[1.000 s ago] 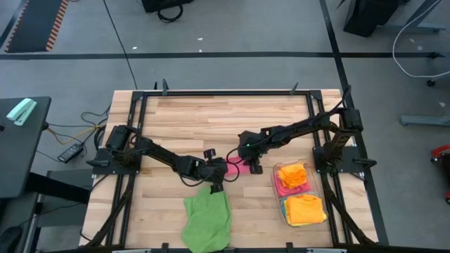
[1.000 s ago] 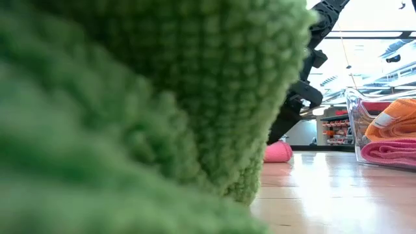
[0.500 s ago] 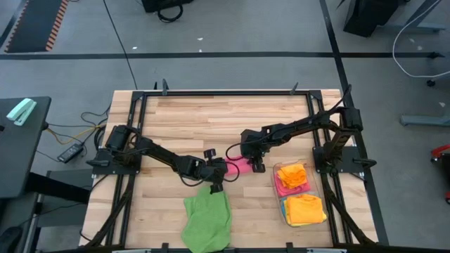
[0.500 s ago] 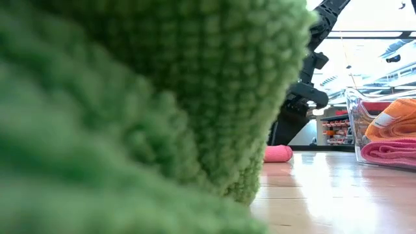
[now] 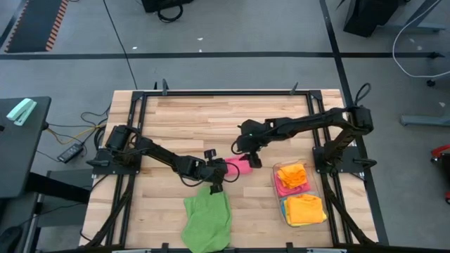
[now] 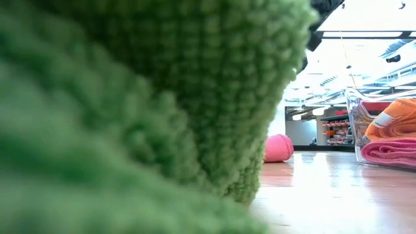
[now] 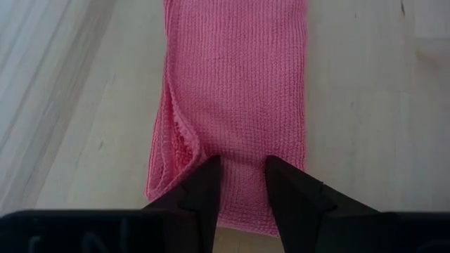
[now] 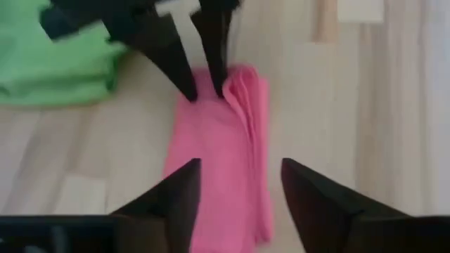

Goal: Fold microfiber towels
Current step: Put the folded pink towel into the transparent bin

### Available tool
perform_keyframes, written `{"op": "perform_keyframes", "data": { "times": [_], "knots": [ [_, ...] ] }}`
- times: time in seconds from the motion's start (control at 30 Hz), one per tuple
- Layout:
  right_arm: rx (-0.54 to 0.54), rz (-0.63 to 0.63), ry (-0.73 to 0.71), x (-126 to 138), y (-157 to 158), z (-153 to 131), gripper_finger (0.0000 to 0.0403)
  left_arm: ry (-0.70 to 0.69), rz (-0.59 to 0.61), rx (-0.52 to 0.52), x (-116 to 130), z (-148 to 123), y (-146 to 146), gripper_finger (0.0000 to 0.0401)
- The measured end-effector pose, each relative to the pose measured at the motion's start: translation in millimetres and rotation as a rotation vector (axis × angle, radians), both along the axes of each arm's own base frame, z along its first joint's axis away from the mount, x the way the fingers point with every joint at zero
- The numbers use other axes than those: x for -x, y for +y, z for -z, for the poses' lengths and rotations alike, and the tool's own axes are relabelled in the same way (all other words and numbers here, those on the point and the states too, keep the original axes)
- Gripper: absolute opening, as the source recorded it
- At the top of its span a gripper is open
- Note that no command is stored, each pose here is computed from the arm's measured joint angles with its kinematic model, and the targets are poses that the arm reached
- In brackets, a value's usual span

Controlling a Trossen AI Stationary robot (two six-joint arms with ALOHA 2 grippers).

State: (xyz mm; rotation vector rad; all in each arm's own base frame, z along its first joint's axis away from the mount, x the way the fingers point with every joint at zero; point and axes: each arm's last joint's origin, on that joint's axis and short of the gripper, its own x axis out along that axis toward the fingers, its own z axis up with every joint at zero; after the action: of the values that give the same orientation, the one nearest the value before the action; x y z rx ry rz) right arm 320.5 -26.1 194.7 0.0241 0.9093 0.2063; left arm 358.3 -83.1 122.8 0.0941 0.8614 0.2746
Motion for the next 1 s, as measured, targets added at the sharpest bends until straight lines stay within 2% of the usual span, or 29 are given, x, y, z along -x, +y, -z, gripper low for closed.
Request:
{"op": "perform_keyframes", "data": {
  "times": [0.1,0.27,0.37,0.47,0.57,0.67,1.0],
  "knots": [
    [-0.041,0.032,-0.061,-9.2,0.7,12.5,0.0244,-0.002,0.000,0.000,-0.1,-0.1,-0.1,0.0122],
    [-0.031,0.063,-0.046,-20.9,-1.5,38.1,0.0306,-0.004,0.000,0.000,-0.3,-0.2,0.0,0.0115],
    [-0.032,0.068,-0.006,-25.4,-2.1,57.3,0.0321,-0.005,0.001,0.000,-0.4,-0.3,-0.1,0.0113],
    [-0.067,0.069,0.043,-26.9,-2.1,73.1,0.0318,-0.005,0.000,0.000,-0.5,-0.3,0.1,0.0112],
    [-0.106,0.081,0.056,-28.9,-0.6,78.5,0.0295,-0.005,0.000,-0.001,-0.5,-0.3,0.1,0.0114],
    [-0.125,0.115,0.065,-29.1,-0.6,78.6,0.0256,-0.005,0.001,-0.002,-0.5,-0.3,0.1,0.0113],
    [-0.172,0.088,0.106,-27.2,7.9,81.2,0.0071,-0.006,-0.002,-0.012,-1.0,-0.5,2.0,0.0114]
  ]
}}
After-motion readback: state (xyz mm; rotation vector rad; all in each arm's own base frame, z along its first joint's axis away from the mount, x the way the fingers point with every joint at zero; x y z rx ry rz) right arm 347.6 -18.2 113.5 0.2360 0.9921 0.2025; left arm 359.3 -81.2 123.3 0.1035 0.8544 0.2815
